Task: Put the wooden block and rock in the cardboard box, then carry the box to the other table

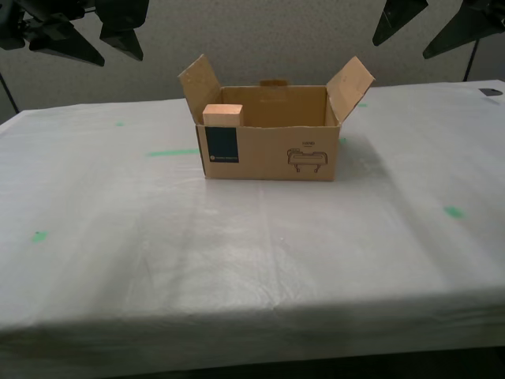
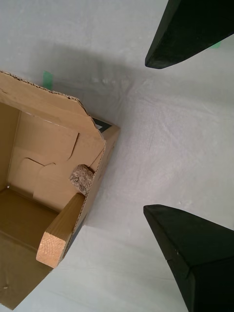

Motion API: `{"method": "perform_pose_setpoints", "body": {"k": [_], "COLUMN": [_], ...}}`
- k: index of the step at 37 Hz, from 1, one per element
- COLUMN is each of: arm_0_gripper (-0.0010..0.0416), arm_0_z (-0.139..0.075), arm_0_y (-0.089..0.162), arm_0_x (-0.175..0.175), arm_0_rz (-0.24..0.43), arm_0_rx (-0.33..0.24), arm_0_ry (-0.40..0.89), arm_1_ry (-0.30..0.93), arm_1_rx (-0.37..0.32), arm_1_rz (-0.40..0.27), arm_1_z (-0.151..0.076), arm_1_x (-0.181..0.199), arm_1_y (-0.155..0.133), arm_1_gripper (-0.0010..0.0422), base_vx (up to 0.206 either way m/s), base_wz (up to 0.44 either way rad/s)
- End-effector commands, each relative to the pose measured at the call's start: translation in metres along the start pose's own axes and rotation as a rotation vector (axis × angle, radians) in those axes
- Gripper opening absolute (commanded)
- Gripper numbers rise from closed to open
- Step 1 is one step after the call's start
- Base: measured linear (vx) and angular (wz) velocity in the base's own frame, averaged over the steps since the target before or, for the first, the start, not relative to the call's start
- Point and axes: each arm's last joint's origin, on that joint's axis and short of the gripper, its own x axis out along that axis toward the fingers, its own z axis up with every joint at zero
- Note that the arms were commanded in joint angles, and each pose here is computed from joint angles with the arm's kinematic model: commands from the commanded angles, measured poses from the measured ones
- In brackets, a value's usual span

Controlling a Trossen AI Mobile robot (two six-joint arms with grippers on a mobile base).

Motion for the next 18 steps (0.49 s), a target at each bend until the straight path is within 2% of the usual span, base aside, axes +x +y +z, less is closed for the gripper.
{"method": "perform_pose_setpoints", "body": {"k": [1, 18], "arm_0_gripper": [0.0389, 0.039], "arm_0_z": [0.0004, 0.0004], "arm_0_y": [0.0001, 0.0001], "arm_0_x": [-0.0003, -0.0003], "arm_0_rz": [-0.001, -0.001], "arm_0_rx": [0.002, 0.002], "arm_0_ry": [-0.003, -0.003], "arm_1_ry": [-0.003, -0.003], "arm_1_rx": [0.001, 0.001], "arm_1_rz": [0.004, 0.004], "arm_1_z": [0.0003, 0.0003], "arm_1_x": [0.0, 0.0], "arm_1_y": [0.0001, 0.0001], "arm_1_gripper": [0.0268, 0.0268], "base_vx": [0.0, 0.0], "base_wz": [0.0, 0.0]}}
